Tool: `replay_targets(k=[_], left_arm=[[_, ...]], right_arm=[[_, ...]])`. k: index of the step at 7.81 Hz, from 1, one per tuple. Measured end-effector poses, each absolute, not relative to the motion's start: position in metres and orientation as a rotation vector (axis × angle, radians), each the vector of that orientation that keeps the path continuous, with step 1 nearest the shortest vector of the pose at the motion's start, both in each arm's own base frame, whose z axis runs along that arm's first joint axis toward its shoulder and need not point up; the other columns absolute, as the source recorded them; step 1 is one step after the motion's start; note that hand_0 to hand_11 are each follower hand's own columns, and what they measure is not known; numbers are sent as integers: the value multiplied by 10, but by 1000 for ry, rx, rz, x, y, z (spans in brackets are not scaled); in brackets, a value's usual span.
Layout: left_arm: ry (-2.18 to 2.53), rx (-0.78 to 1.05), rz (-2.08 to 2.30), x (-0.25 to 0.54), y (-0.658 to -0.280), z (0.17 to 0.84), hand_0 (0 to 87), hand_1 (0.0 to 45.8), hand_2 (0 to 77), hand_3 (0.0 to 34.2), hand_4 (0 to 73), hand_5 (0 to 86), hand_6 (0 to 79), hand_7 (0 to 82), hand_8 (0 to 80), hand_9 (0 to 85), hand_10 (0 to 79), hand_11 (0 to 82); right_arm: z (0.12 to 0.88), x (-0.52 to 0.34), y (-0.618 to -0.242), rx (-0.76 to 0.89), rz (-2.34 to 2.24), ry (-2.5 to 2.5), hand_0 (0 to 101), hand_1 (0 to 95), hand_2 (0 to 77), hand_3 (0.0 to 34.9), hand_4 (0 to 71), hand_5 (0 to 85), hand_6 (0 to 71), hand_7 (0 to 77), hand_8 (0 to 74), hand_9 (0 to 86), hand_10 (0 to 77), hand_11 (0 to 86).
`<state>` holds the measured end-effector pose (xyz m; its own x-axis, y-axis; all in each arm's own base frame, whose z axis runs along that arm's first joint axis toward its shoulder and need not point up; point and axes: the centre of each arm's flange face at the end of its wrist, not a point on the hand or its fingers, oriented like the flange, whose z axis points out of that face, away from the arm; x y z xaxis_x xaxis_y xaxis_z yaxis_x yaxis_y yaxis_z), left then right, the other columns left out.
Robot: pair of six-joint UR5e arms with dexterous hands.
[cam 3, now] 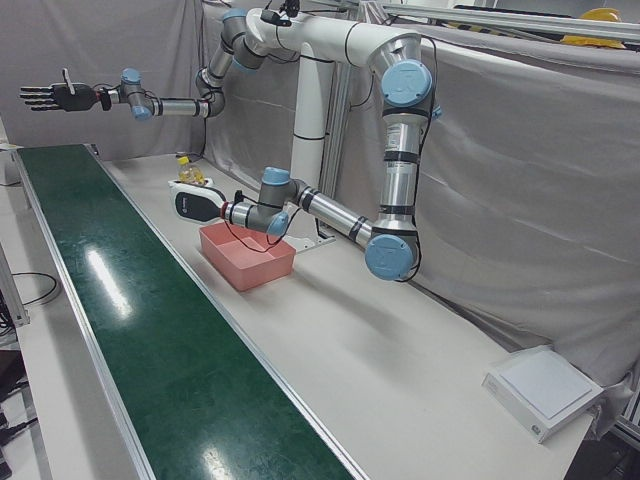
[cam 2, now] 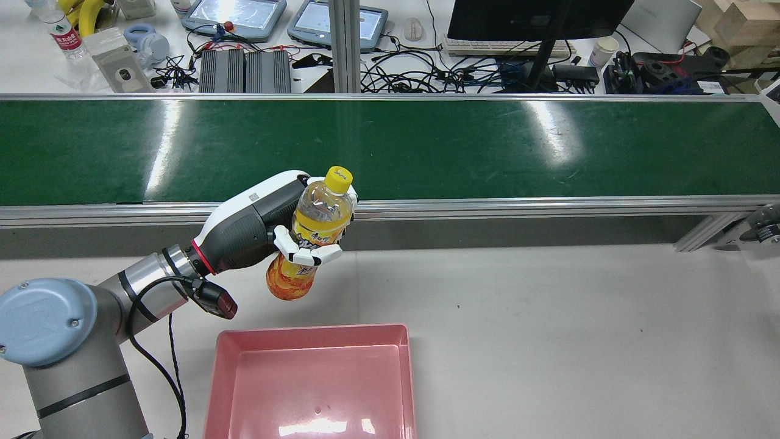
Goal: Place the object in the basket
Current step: 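Lower the bottle into the pink basket and open the left hand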
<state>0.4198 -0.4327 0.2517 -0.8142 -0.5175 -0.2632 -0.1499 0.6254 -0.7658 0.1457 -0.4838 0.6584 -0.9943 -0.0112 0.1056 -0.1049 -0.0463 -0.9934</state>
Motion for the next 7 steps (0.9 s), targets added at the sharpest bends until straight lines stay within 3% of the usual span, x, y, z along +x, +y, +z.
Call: replay_targets(k=[2,3,4,5,6,7], left_arm=[[2372,-539,-1050,403,-407,266,526,60,480,0,344,638,644,633,693,644,649,627],[2365,-544,-1050,390,-395,276,523,82,447,0,305,584,584,654,693,644,649,627],[2355,-557,-1046,386,-384,282,502,109,305,0,256,436,496,567,633,687,649,627],[2343,-580,-1037,390,-374,285,484,60,131,0,202,273,311,409,633,687,649,627],[2331,-602,-1027,397,-365,286,484,60,131,0,202,273,311,409,551,595,660,671],[2325,-615,-1021,401,-360,287,472,5,0,0,131,114,0,11,147,202,431,425]], right_arm=[[658,146,-484,130,2222,-2123,3,0,5,0,0,0,0,5,0,0,0,0],[658,146,-484,131,2222,-2123,3,0,5,0,0,0,0,5,0,0,0,0],[659,146,-484,131,2222,-2122,3,0,5,0,0,0,0,5,0,0,0,0],[659,146,-483,131,2223,-2122,3,0,5,0,0,0,0,5,0,0,0,0],[659,146,-483,131,2223,-2122,3,0,5,0,0,0,0,5,0,0,0,0],[659,146,-483,131,2223,-2122,3,0,5,0,0,0,0,5,0,0,0,0]])
